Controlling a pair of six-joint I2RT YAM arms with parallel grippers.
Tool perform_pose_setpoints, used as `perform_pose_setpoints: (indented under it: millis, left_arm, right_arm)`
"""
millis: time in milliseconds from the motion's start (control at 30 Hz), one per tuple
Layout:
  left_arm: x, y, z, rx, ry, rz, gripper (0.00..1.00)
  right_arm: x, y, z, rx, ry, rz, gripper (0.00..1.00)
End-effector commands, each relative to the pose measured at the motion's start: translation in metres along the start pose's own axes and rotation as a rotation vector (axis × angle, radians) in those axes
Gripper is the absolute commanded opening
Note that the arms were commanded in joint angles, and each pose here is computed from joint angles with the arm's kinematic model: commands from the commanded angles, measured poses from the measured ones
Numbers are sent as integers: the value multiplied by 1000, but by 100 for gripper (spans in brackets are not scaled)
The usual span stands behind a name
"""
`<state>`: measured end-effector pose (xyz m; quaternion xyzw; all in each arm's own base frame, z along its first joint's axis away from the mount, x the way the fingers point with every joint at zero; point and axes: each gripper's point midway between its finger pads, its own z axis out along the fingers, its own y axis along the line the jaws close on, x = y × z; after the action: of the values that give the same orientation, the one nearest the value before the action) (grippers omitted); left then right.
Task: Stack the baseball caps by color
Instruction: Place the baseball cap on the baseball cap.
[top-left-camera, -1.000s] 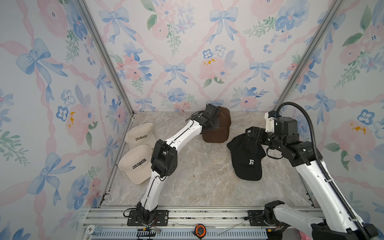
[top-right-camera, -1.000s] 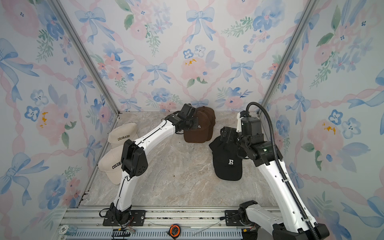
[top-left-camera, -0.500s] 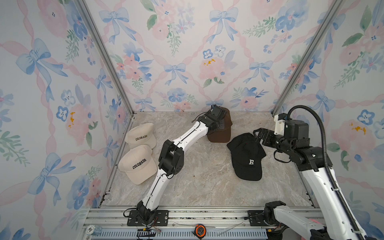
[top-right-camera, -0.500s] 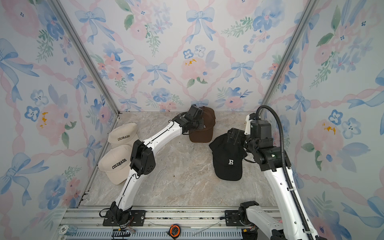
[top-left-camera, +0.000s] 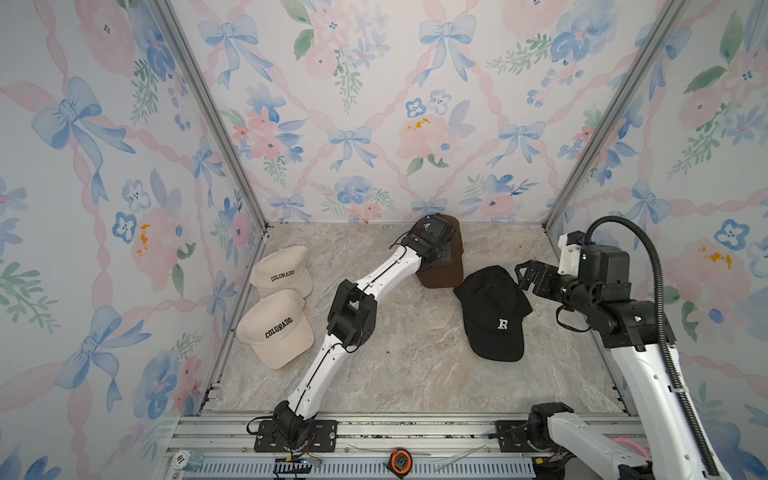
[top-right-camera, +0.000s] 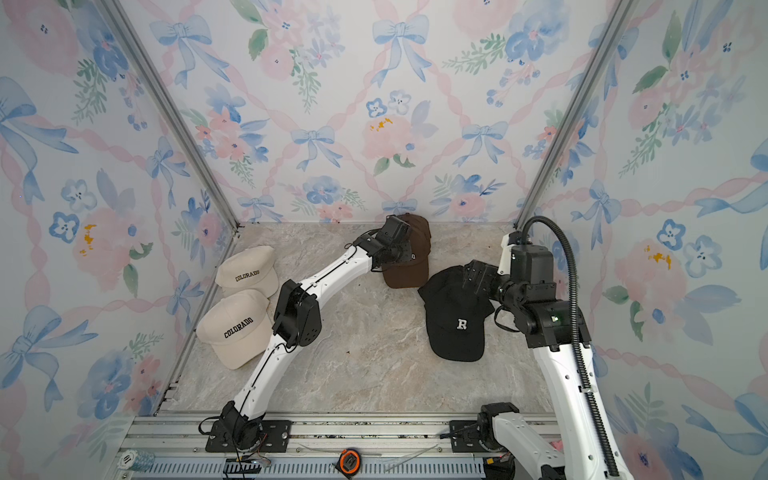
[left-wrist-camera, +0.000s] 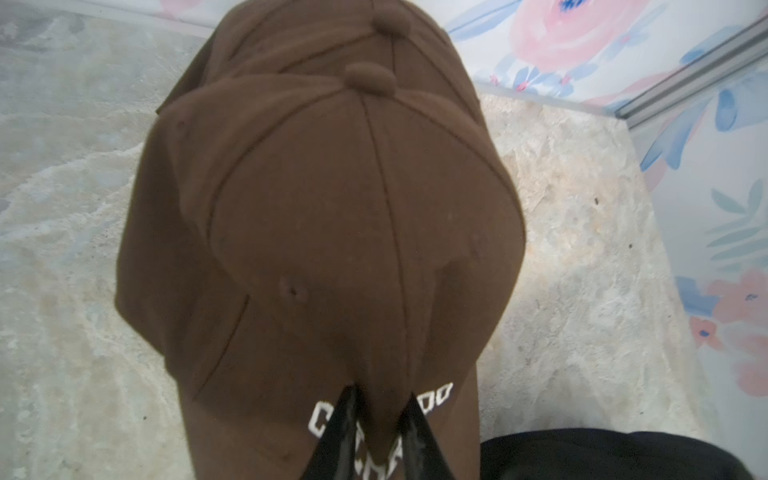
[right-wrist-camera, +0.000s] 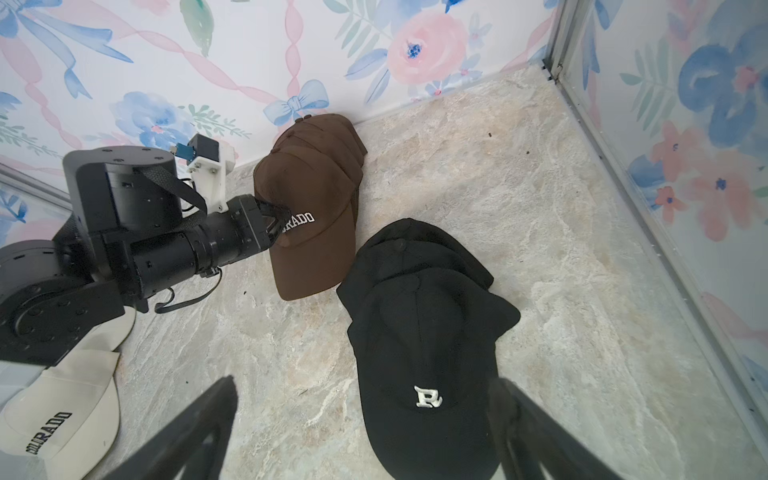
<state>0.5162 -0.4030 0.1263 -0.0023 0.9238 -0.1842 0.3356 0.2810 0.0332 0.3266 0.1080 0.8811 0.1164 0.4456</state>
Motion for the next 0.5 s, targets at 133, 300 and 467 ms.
perform_pose_setpoints:
  millis: [133,300,467]
  left_arm:
    - [16,8,19,-13,38,-15,32]
    - [19,12,19,-22,48,-11,17]
    - [14,14,12,-35,34,38,0]
  right_arm:
    - [9,-7,0,6,37,-1,96]
    - [8,-8,2,7,41,0,96]
    - [7,-8,3,4,38,8,96]
